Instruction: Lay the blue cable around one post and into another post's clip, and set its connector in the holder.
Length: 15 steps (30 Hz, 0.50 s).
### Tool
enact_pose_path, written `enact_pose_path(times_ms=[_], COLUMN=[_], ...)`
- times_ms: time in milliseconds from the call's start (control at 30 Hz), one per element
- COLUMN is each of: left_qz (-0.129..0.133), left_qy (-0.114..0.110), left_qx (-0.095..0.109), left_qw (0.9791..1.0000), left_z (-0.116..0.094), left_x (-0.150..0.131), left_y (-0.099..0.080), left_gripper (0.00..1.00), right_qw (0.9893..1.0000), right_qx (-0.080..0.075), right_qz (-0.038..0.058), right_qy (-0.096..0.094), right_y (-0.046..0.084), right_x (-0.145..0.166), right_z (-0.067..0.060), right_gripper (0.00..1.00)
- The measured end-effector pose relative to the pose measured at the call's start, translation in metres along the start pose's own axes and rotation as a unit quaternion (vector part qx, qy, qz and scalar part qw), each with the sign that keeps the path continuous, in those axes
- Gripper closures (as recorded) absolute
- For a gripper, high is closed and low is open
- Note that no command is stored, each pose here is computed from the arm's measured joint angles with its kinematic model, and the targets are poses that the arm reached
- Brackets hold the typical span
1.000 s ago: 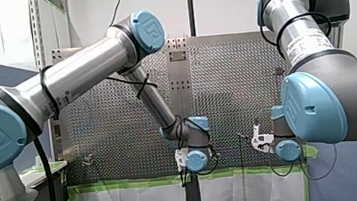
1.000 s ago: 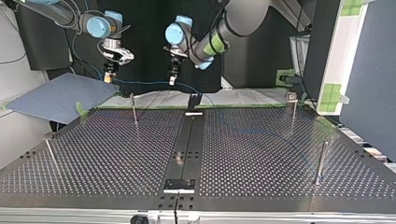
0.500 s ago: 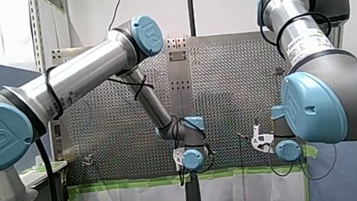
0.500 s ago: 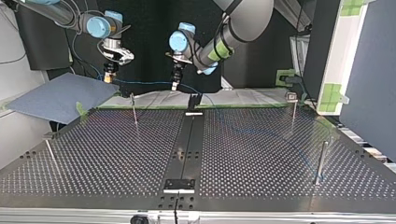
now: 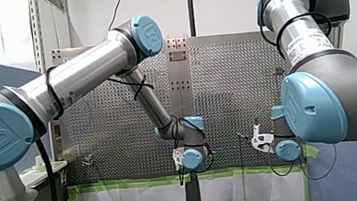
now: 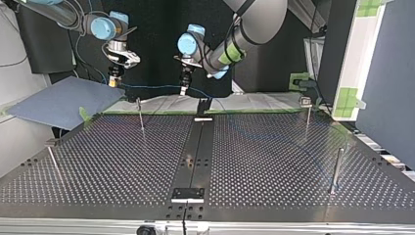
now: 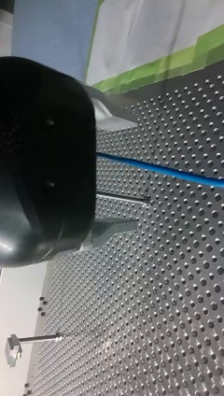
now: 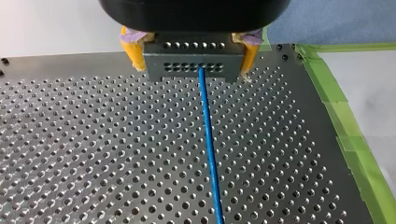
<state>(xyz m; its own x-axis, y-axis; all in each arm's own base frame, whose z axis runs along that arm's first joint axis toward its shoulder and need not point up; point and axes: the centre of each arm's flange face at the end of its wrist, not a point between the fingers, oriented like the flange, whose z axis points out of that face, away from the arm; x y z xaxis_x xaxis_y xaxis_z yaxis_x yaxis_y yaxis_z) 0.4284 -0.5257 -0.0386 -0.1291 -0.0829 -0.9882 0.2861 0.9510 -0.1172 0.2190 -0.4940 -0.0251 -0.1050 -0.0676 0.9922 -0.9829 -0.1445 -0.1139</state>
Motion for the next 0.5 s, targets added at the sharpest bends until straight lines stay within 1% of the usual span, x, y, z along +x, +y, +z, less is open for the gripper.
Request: enact_pose_path(times_ms=[33, 67, 100, 133, 167, 233, 267, 300, 333, 367, 400, 500], left_qz=[0.0, 0.0, 0.001, 0.001, 0.001, 0.001, 0.001, 0.001, 0.002, 0.002, 0.002, 0.001], left_qy=[0.0, 0.0, 0.0, 0.0, 0.0, 0.0, 0.001, 0.001, 0.001, 0.001, 0.001, 0.002], left_qx=[0.0, 0.0, 0.0, 0.0, 0.0, 0.001, 0.001, 0.001, 0.001, 0.001, 0.001, 0.001], left_qw=[1.0, 1.0, 1.0, 1.0, 1.0, 1.0, 1.0, 1.0, 1.0, 1.0, 1.0, 1.0], left_z=[0.0, -0.0001, -0.0002, -0.0002, -0.0003, -0.0007, -0.001, -0.0013, -0.0013, -0.0014, -0.0015, -0.0016], left_x=[0.0, 0.0001, 0.0, 0.0, -0.0001, 0.0, 0.0001, 0.0004, 0.0005, 0.0004, 0.0004, 0.0005], left_y=[0.0, -0.0002, -0.0003, -0.0003, -0.0005, -0.001, -0.0013, -0.0014, -0.0013, -0.0014, -0.0014, -0.0014], left_gripper=[0.41, 0.41, 0.49, 0.61, 0.61, 0.77, 0.77, 0.88, 0.95, 0.95, 1.0, 1.0], right_qw=[1.0, 1.0, 1.0, 1.0, 1.0, 1.0, 1.0, 1.0, 1.0, 1.0, 1.0, 1.0], right_qx=[0.0, 0.0, 0.0, 0.0, 0.0, -0.001, -0.001, -0.001, -0.001, -0.001, -0.001, -0.001], right_qz=[0.0, 0.0, 0.0, 0.0, 0.0001, 0.0001, 0.0001, 0.0001, 0.0001, 0.0001, 0.0001, 0.0001], right_qy=[0.0, 0.0, 0.0, 0.0, 0.0, 0.001, 0.001, 0.001, 0.001, 0.001, 0.001, 0.001], right_y=[0.0001, 0.0002, 0.0002, 0.0003, 0.0004, 0.0009, 0.0009, 0.001, 0.001, 0.0011, 0.0011, 0.0011], right_x=[-0.0001, -0.0001, 0.0, 0.0001, 0.0002, 0.0002, 0.0003, 0.0003, 0.0003, 0.0003, 0.0003, 0.0004], right_z=[0.0, 0.0, 0.0, 0.0001, 0.0002, 0.0003, 0.0003, 0.0003, 0.0003, 0.0003, 0.0004, 0.0005], right_gripper=[1.0, 1.0, 1.0, 1.0, 1.0, 1.0, 1.0, 1.0, 1.0, 1.0, 1.0, 1.0])
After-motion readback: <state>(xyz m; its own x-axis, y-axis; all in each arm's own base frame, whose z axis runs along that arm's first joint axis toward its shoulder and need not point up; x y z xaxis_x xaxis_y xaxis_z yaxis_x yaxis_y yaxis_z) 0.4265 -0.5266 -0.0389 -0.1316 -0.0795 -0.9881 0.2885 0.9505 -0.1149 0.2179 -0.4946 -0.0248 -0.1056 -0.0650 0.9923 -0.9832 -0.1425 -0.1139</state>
